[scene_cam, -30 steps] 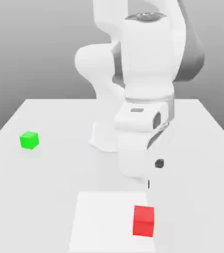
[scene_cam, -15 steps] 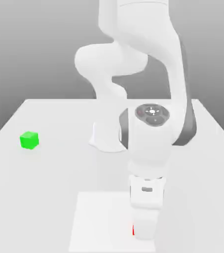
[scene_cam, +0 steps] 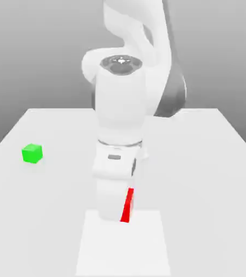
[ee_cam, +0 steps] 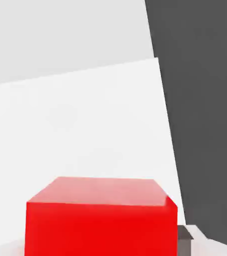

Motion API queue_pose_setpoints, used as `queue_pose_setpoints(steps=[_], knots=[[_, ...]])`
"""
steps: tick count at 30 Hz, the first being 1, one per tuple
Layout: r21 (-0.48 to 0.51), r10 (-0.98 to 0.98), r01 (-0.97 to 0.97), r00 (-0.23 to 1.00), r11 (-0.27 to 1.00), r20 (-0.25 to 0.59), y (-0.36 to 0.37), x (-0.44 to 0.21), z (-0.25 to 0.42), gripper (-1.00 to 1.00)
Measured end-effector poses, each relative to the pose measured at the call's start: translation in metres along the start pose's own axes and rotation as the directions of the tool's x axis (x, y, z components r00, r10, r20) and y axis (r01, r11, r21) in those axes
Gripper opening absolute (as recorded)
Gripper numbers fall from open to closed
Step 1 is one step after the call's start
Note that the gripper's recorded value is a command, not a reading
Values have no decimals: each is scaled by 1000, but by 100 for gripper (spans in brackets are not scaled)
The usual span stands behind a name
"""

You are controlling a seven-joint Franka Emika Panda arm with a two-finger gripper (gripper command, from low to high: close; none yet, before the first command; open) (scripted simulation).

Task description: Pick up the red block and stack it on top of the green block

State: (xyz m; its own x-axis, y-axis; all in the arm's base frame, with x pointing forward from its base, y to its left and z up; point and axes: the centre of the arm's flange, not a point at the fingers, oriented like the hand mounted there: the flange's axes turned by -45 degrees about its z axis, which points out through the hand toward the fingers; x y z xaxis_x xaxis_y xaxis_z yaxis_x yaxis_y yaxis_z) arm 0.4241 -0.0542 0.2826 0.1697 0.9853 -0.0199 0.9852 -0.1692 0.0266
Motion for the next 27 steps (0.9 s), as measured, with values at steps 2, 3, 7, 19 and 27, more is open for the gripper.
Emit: queue_pose_setpoints(steps=[2, 3, 7, 19, 27], knots=[[-4, -2, 2, 1000, 1000, 6, -6, -32, -16, -100], [-5, 1, -1, 1000, 1000, 9, -10, -50, -23, -100], [-6, 22, -22, 1000, 1000, 19, -36, -120, -46, -100], [18, 96, -97, 995, 995, 22, -174, -279, -57, -100], [33, 133, -133, 991, 991, 4, -276, -328, -23, -100]])
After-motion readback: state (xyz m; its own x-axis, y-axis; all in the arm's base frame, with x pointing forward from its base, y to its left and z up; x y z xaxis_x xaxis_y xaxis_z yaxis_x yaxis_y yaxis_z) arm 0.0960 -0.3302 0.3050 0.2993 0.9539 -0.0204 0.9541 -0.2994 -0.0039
